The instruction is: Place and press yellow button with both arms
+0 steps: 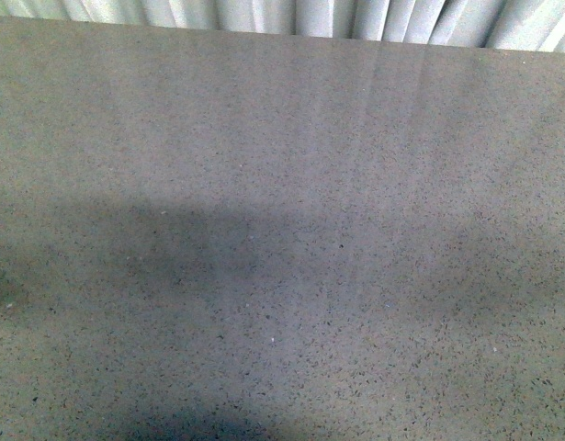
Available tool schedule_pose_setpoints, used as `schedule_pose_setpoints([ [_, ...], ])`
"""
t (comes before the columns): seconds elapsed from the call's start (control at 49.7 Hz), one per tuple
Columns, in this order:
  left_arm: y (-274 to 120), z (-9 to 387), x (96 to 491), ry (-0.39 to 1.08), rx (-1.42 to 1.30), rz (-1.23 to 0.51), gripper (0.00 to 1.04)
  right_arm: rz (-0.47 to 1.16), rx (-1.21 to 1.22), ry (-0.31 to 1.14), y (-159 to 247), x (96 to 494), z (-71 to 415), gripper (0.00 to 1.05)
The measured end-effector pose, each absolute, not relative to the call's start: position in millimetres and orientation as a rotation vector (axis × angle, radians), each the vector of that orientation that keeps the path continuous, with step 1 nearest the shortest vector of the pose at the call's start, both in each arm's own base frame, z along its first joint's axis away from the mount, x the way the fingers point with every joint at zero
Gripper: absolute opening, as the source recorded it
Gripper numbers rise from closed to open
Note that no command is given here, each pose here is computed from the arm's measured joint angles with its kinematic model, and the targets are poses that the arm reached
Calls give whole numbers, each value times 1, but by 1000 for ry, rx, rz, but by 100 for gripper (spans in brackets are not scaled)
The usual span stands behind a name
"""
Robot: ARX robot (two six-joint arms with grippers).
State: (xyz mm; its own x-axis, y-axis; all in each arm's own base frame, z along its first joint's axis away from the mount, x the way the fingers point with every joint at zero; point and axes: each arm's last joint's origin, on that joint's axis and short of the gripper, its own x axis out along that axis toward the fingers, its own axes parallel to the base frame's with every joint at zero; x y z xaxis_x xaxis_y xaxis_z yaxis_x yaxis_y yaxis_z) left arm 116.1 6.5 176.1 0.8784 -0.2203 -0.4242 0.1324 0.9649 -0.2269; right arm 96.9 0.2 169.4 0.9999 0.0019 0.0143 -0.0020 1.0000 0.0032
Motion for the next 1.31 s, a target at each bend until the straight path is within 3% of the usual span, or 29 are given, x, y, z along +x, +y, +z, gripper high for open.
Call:
schedule_pose_setpoints([
  [0.201,30,177,163,446,-183,-41,96,0,3,-14,0,97,169,96],
  [0.402,65,144,199,522,-209,103,96,0,3,-14,0,97,169,96],
  [1.307,99,95,231,657,-201,206,96,0,3,-14,0,97,169,96],
])
